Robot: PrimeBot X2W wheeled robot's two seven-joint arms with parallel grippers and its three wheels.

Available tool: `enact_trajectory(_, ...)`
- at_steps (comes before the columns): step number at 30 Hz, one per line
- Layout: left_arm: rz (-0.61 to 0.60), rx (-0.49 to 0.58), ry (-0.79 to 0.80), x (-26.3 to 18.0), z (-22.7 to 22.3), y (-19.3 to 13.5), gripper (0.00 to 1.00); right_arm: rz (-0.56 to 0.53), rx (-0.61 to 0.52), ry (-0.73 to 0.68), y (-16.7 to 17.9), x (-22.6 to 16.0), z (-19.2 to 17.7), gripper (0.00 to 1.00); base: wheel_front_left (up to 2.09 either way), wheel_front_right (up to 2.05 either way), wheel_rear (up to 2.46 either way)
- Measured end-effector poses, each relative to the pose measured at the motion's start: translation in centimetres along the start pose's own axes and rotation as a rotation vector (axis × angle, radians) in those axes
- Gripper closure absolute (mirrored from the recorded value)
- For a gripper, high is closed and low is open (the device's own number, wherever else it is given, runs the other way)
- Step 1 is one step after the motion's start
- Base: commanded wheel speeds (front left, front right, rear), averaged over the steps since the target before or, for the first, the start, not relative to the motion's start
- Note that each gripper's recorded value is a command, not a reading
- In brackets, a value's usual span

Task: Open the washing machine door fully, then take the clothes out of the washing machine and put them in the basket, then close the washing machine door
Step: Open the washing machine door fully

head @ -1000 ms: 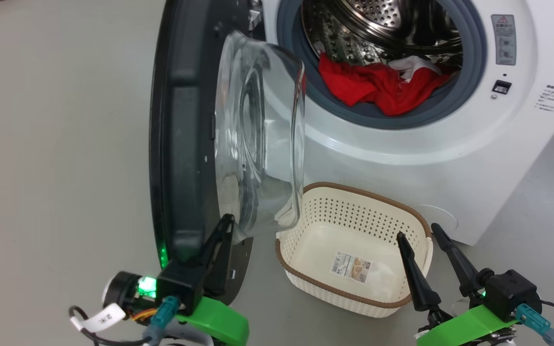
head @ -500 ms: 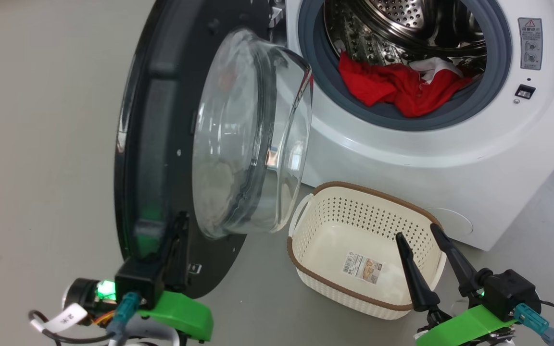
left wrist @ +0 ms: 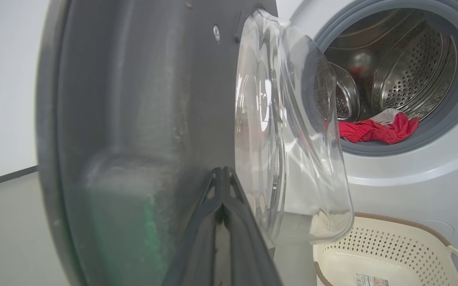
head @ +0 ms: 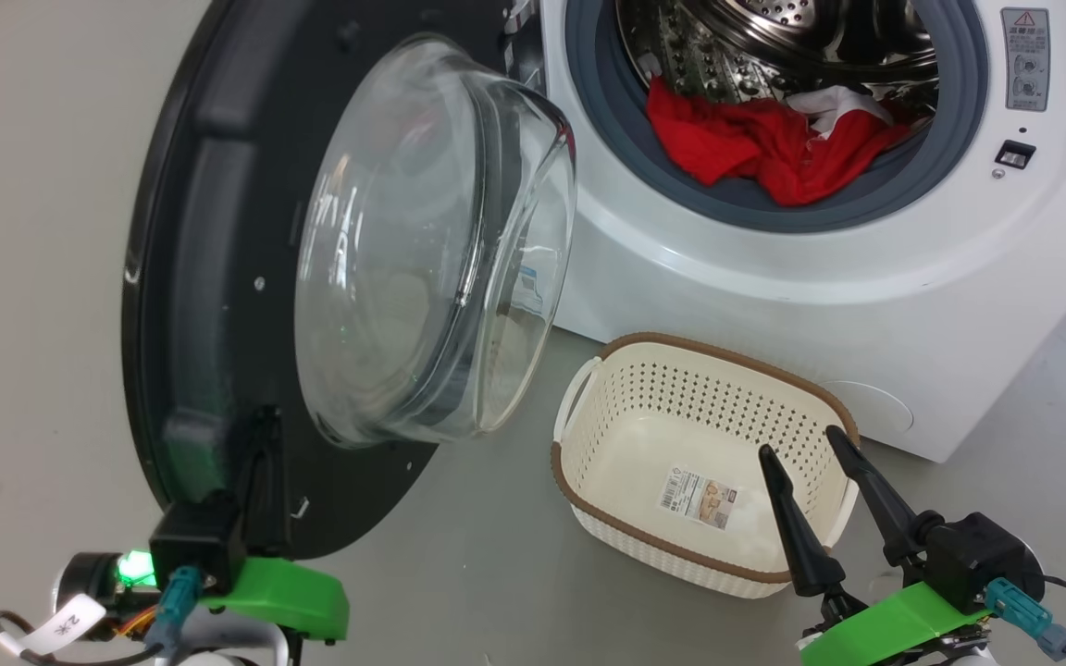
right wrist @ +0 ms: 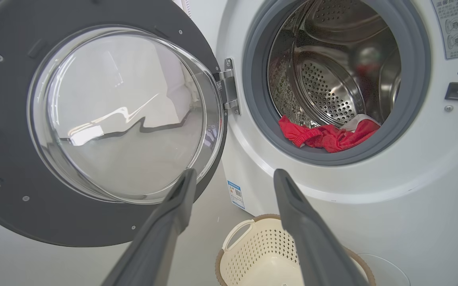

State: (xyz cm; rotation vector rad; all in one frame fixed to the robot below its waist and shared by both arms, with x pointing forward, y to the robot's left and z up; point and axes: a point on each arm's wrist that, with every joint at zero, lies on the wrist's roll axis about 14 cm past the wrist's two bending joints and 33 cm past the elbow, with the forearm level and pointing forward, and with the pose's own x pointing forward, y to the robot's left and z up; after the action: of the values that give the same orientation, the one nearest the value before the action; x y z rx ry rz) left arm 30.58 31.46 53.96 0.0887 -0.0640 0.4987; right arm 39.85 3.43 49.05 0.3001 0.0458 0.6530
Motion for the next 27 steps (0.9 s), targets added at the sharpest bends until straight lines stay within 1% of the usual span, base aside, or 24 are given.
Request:
enact_trajectory(7, 0.039, 0.011, 0.018, 0.3, -0.9, 1.3, 1.0, 0.003, -0.002, 0.013, -0.1, 0.2, -0.2, 0.0, 0.0, 0.0, 0.0)
enact_trajectory(14, 0.089, 0.044, 0.047, 0.5, -2.0, 3.5, 1.0, 0.015, -0.017, 0.022, 0.2, 0.4, -0.2, 0.0, 0.0, 0.0, 0.0)
enact_trajectory(27, 0.158, 0.073, 0.064, 1.5, -2.5, 6.6, 1.0, 0.014, -0.028, 0.022, 0.2, 0.4, 0.2, 0.0, 0.0, 0.0, 0.0)
